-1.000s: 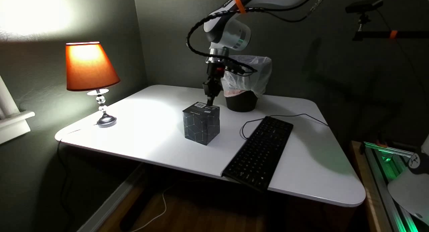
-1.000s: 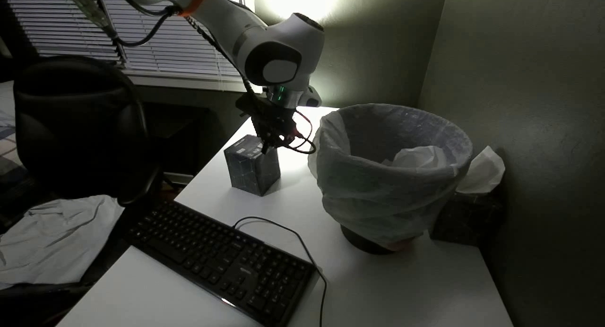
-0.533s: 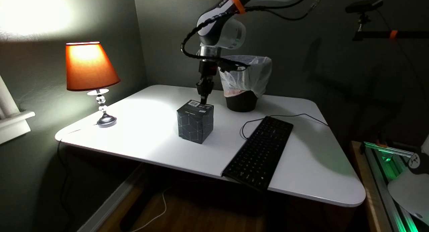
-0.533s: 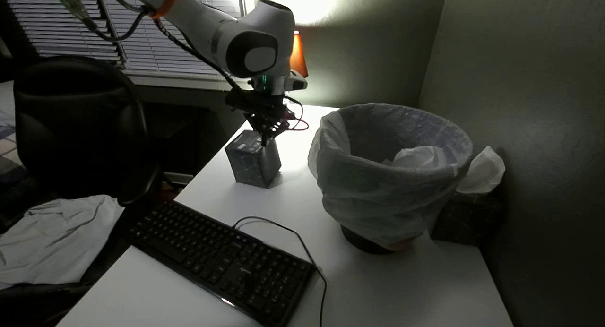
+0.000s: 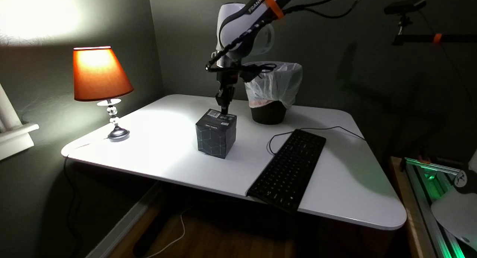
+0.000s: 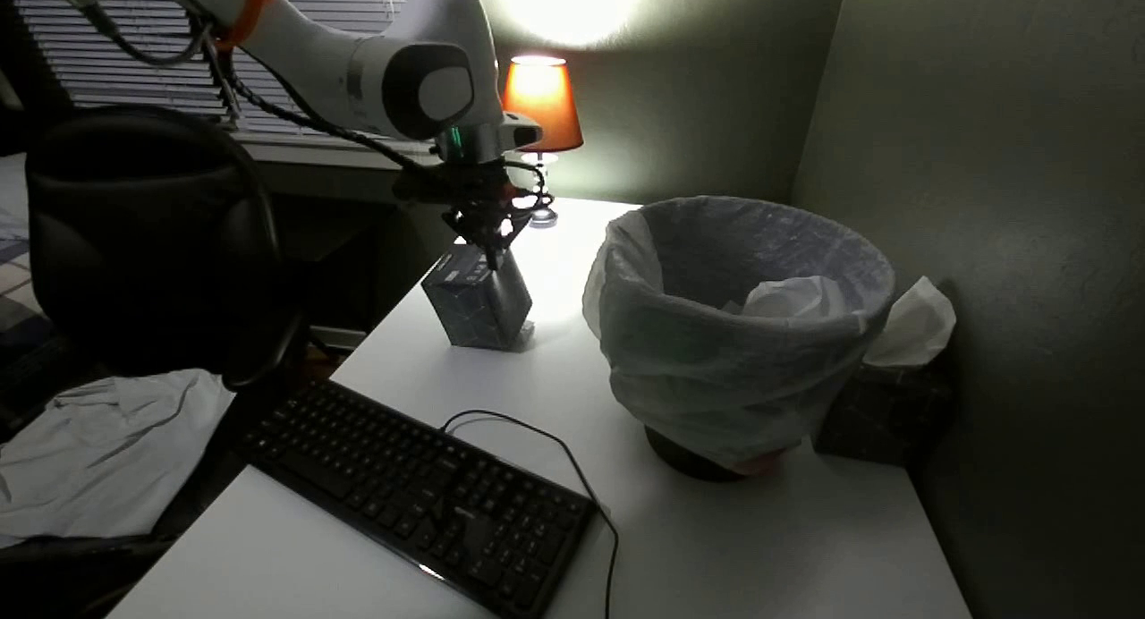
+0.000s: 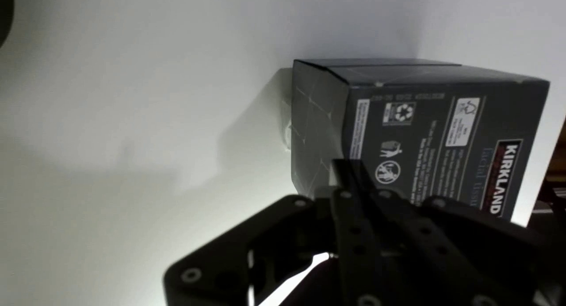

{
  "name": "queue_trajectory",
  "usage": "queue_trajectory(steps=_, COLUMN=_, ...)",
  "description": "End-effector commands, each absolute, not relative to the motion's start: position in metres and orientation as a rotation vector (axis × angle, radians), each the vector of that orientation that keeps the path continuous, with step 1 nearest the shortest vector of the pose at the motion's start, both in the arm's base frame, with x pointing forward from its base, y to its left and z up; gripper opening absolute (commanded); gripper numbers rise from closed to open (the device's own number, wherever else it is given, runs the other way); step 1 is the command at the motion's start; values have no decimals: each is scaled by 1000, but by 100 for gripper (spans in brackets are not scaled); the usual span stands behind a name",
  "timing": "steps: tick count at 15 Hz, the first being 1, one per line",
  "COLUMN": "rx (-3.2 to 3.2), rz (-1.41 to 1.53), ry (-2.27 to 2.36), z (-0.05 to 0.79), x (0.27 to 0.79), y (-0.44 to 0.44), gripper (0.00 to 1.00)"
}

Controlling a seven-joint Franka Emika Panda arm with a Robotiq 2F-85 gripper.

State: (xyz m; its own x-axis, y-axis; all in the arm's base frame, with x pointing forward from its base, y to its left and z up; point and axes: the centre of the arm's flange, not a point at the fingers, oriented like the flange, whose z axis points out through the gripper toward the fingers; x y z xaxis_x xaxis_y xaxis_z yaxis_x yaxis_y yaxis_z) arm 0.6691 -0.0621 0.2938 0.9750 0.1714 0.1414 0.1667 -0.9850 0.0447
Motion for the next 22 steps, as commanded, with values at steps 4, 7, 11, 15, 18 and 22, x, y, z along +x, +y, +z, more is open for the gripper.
queue_trajectory(steps=4, rx=2926, rz=269, ry=282, z=310, x=627, y=-40, gripper=1)
queue_trajectory(steps=7, rx=2854, rz=260, ry=283, z=309, x=625, y=-37, gripper=1)
queue_trajectory(steps=11, rx=2763, rz=211, ry=287, z=295, x=631, y=-35, gripper=1)
queue_trajectory(steps=15, rx=2714, rz=197, ry=309, z=287, x=636, y=-28, gripper=1)
queue_trajectory(steps=18, rx=2697, rz=190, ry=337, z=287, x=635, y=-16, gripper=1)
queue_trajectory(steps=22, rx=2654, rz=176, ry=365, z=282, x=635, y=-1, gripper=1)
